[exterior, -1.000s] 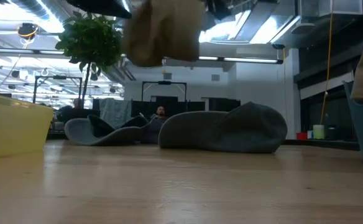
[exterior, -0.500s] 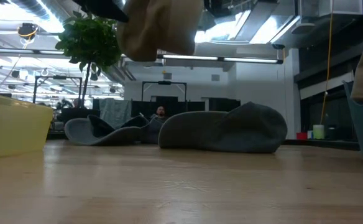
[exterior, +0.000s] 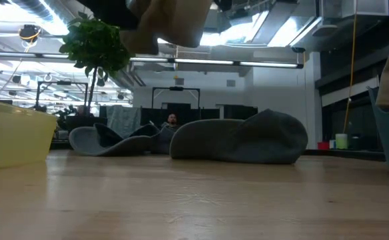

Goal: Pick & Place hat
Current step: Put the brown cap into the blue bin

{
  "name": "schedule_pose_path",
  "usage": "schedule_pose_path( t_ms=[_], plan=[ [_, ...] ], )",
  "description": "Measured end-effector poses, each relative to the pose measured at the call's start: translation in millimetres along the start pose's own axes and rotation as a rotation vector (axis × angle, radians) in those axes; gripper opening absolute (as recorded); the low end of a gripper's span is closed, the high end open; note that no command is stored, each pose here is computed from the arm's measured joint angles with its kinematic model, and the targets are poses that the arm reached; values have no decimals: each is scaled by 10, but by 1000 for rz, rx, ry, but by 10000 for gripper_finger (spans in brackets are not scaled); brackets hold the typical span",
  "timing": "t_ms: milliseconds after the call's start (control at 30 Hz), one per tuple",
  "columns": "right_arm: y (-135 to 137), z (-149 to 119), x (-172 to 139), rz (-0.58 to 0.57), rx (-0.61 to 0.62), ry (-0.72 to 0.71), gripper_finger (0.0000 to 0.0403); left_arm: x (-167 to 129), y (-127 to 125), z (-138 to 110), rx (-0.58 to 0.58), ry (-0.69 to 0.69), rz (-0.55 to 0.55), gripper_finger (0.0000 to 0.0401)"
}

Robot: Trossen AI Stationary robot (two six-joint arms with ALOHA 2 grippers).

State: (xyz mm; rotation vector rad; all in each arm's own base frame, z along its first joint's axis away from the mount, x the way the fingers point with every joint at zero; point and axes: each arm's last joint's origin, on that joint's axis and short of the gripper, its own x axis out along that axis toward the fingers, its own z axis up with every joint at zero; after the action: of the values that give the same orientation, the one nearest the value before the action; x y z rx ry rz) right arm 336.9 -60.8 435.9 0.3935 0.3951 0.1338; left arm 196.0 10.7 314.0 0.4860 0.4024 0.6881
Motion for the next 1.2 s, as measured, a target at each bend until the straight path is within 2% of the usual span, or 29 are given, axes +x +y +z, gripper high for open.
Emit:
schedule_pose_path(
  t_ms=[167,433,600,800,1100,1200],
  plan=[
    [78,-24,28,41,-10,16,14,43,39,-4,-14,-10,-14,255],
    [126,-88,45,49,-41,67,14,61,49,61,-36,-120,-135,249],
    [201,-88,66,107,-84,61,14,57,52,95,-42,-165,-162,240],
    [219,-86,69,116,-96,56,14,57,51,95,-42,-167,-167,181],
    [224,-69,70,120,-111,39,14,56,50,95,-41,-167,-168,33],
    [224,-69,69,120,-131,38,14,56,49,95,-39,-167,-168,26]
  ],
)
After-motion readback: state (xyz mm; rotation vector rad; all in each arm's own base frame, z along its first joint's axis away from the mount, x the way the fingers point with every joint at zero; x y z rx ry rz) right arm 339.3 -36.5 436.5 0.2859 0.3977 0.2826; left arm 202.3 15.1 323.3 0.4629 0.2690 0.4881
